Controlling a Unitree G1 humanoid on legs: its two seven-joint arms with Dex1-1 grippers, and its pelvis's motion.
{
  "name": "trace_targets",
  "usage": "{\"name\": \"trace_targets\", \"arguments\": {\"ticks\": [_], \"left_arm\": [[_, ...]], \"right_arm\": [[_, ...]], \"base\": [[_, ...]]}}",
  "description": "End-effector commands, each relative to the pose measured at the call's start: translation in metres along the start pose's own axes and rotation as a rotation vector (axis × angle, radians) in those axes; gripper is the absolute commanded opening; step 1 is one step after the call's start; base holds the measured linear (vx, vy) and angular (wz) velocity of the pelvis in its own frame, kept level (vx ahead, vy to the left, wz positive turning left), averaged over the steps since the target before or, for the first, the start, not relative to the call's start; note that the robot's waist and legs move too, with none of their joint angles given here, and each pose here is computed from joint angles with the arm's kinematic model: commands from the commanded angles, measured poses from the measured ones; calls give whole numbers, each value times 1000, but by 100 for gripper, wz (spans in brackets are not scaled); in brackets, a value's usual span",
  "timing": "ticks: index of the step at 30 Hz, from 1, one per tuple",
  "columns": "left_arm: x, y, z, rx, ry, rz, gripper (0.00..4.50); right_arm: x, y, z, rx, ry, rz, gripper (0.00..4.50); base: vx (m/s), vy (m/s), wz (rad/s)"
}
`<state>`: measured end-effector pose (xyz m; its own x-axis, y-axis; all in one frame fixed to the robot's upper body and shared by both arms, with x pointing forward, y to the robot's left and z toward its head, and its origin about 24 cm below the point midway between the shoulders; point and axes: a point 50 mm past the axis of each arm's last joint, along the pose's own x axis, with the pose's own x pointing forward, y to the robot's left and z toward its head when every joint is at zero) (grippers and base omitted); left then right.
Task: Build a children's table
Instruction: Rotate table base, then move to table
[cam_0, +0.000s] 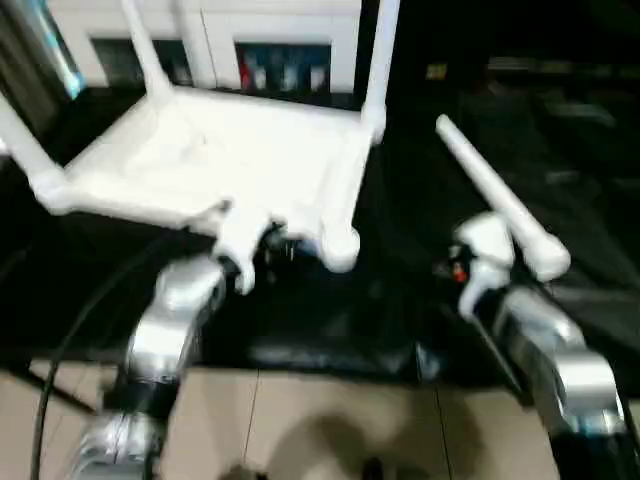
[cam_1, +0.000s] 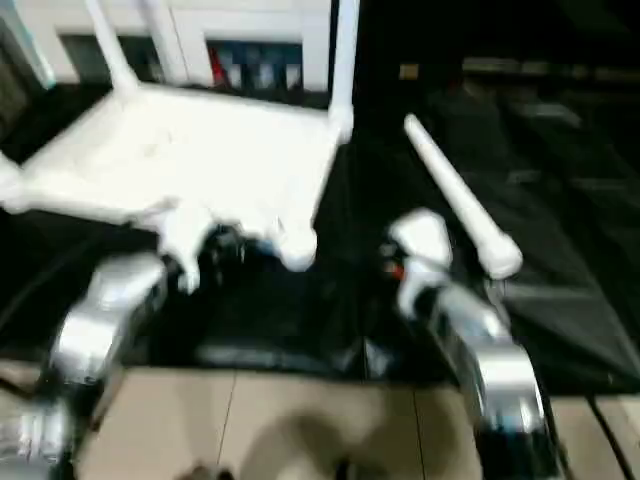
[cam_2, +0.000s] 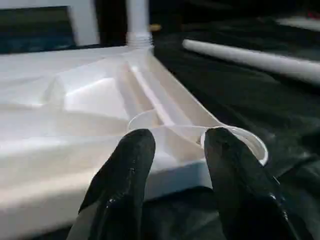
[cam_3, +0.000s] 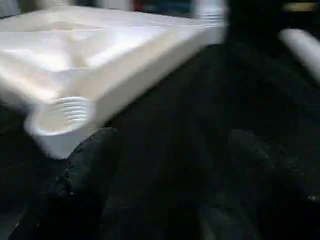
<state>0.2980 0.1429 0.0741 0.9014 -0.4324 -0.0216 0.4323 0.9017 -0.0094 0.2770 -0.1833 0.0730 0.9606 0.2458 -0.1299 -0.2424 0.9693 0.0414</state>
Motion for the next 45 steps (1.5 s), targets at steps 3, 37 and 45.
{"name": "trace_targets", "arguments": {"ticks": [3,37,45], "left_arm": [[-11,12,8,-7,-53,196,203],[-26,16,9,57,4,345,203],[-30,18,8,54,9,366,203]], "right_arm": [[-6,-1,13,14,-113,-113,377],[0,45,-16,34,4,54,377],[7,46,-11,-15,-13,92,377]], "base": [[0,0,0],[2,-54,0],[90,21,-7]]}}
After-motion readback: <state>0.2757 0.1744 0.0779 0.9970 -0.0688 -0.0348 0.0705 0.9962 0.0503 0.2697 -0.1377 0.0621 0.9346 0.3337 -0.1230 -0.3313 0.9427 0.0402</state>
